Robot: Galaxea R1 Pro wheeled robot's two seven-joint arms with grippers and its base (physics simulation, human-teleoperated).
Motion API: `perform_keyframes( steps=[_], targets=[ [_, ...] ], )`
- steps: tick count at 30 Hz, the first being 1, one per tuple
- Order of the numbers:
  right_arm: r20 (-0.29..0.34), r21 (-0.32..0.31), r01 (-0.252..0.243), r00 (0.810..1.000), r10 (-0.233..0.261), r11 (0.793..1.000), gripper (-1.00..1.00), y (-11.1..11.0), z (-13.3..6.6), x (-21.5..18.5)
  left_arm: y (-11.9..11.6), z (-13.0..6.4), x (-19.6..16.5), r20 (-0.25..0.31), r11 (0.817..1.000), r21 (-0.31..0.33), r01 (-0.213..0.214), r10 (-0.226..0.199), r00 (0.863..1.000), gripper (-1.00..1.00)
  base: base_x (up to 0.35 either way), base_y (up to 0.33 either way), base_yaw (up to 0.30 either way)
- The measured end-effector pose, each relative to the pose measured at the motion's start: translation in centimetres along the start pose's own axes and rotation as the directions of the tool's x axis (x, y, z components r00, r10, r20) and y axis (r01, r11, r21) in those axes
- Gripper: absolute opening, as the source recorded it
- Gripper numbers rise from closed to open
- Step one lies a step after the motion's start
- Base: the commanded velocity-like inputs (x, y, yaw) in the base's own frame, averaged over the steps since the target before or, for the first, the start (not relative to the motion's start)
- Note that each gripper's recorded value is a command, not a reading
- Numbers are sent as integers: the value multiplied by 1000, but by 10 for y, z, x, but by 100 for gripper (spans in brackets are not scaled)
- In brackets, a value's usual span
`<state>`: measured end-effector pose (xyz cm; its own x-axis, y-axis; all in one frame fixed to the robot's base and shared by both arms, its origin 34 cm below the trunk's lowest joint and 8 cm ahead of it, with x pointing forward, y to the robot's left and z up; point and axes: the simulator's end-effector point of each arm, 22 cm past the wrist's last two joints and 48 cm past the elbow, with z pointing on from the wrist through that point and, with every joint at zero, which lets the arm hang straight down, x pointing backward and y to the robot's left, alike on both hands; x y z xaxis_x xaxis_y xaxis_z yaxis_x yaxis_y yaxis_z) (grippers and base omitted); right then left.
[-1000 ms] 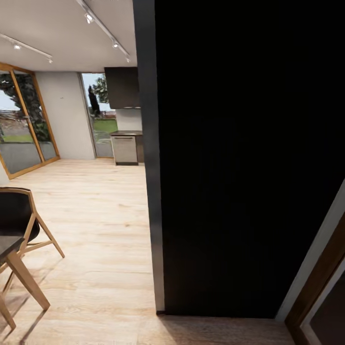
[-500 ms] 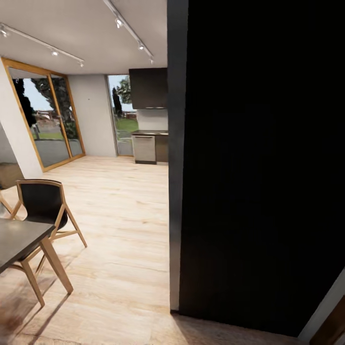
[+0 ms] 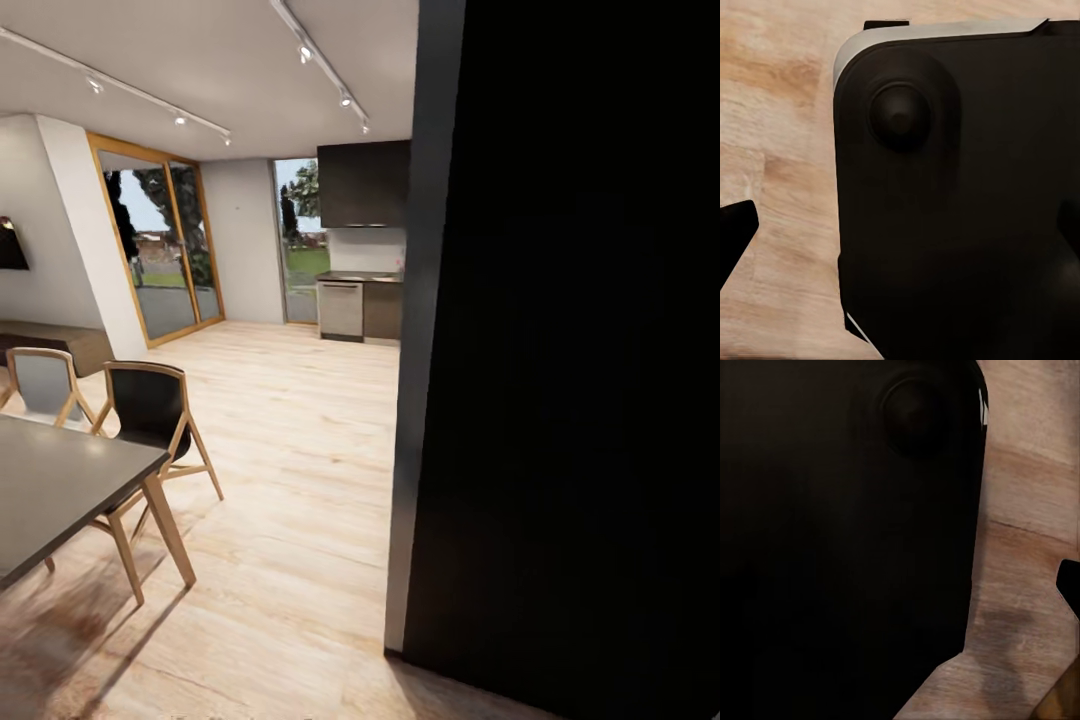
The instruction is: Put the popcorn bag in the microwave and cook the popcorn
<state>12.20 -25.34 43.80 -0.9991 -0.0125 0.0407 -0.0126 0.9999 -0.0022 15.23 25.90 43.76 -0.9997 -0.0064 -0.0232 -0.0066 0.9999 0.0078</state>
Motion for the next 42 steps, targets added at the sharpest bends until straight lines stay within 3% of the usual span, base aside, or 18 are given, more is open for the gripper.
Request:
perform_keyframes(
  steps=[22,30,42],
  targets=[
    [7,0,-1,1000,1,1000,100,0,0,-2,-8,0,-2,3,1000,10,14,-14,1000,100,0,0,269],
    [7,0,-1,1000,1,1000,100,0,0,-2,-8,0,-2,3,998,11,62,-62,998,100,0,0,269],
    [8,0,-1,1000,1,1000,100,0,0,-2,-8,0,-2,4,998,10,66,-66,998,100,0,0,269]
  ],
)
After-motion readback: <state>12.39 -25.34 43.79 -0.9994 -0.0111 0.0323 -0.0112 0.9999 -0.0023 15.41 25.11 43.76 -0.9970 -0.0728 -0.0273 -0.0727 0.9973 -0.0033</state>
